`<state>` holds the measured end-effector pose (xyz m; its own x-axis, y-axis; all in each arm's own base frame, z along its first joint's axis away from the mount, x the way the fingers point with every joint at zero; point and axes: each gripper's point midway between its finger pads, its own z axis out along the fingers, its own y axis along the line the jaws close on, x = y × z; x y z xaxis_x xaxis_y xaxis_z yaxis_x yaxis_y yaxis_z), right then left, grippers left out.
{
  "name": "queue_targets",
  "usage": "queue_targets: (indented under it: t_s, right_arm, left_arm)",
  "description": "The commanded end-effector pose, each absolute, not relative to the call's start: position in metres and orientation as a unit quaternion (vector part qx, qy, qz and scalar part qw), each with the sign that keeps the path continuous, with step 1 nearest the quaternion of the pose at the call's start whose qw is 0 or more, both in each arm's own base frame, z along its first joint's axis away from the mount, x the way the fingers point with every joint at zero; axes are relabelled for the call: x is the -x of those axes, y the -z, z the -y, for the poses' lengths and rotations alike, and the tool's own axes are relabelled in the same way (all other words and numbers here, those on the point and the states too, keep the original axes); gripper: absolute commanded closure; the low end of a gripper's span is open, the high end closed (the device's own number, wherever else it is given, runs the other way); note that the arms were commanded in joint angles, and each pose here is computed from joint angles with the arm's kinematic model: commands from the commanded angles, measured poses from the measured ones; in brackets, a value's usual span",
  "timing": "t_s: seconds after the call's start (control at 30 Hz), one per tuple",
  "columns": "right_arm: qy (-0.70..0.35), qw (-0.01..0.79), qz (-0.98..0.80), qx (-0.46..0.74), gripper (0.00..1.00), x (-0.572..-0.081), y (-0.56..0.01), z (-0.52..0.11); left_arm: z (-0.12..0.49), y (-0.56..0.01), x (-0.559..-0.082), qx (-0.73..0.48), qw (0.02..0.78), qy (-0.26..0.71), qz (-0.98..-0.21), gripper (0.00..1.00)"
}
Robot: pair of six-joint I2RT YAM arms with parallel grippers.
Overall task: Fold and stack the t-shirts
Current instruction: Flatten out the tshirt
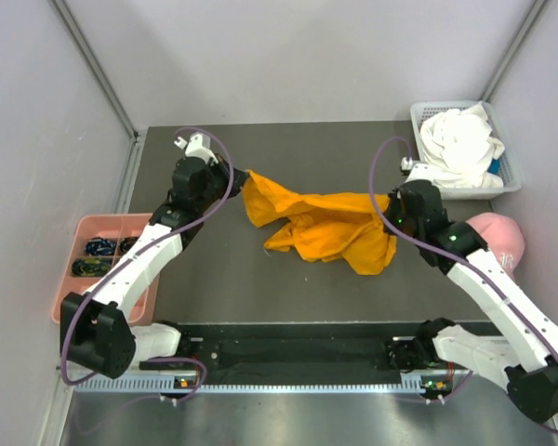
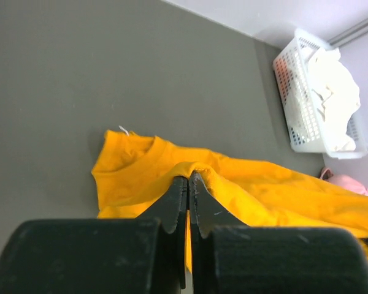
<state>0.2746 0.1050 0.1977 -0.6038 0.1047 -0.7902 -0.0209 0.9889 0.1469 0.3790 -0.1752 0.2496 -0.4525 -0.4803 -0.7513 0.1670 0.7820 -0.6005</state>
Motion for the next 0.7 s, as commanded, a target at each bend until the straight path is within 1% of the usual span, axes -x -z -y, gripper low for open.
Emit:
queue_targets:
  t_s: [0.0, 0.03, 0.07, 0.13, 0.17, 0.23, 0.27, 0.33, 0.5, 0.6, 0.67]
  right_arm:
    - [-0.05, 0.493, -0.868, -0.036, 0.98, -0.282, -0.248, -0.09]
    - [-0.045, 0.488, -0.871, -0.029, 0.91, -0.282, -0.247, -0.09]
    - [-0.038, 0.476, -0.878, -0.027, 0.74, -0.284, -0.24, -0.091]
    - [-0.032, 0.463, -0.885, -0.029, 0.56, -0.284, -0.232, -0.091]
    - [-0.032, 0.46, -0.887, -0.031, 0.38, -0.284, -0.228, -0.091]
    - [-0.034, 0.453, -0.89, -0.041, 0.26, -0.282, -0.216, -0.091]
    - [-0.033, 0.447, -0.893, -0.043, 0.18, -0.28, -0.209, -0.09]
    - [-0.039, 0.45, -0.89, -0.057, 0.12, -0.277, -0.207, -0.089]
    - [-0.041, 0.438, -0.894, -0.085, 0.1, -0.264, -0.191, -0.083]
    - [-0.041, 0.424, -0.898, -0.112, 0.01, -0.253, -0.178, -0.078]
    - [-0.047, 0.423, -0.896, -0.129, 0.01, -0.246, -0.169, -0.076]
  left_arm:
    - [0.163, -0.305, -0.399, 0.097, 0.573, 0.303, -0.755, 1.0]
    - [0.159, -0.308, -0.401, 0.102, 0.577, 0.298, -0.753, 1.0]
    - [0.157, -0.312, -0.402, 0.103, 0.581, 0.295, -0.751, 1.0]
    - [0.152, -0.321, -0.405, 0.108, 0.591, 0.288, -0.746, 1.0]
    - [0.147, -0.32, -0.404, 0.114, 0.59, 0.277, -0.75, 1.0]
    - [0.138, -0.323, -0.403, 0.122, 0.596, 0.263, -0.749, 1.0]
    - [0.134, -0.323, -0.403, 0.125, 0.599, 0.255, -0.749, 1.0]
    - [0.127, -0.321, -0.403, 0.131, 0.601, 0.244, -0.75, 1.0]
    - [0.111, -0.317, -0.401, 0.147, 0.604, 0.218, -0.753, 1.0]
    - [0.104, -0.315, -0.401, 0.155, 0.605, 0.207, -0.753, 1.0]
    - [0.1, -0.315, -0.401, 0.158, 0.605, 0.202, -0.754, 1.0]
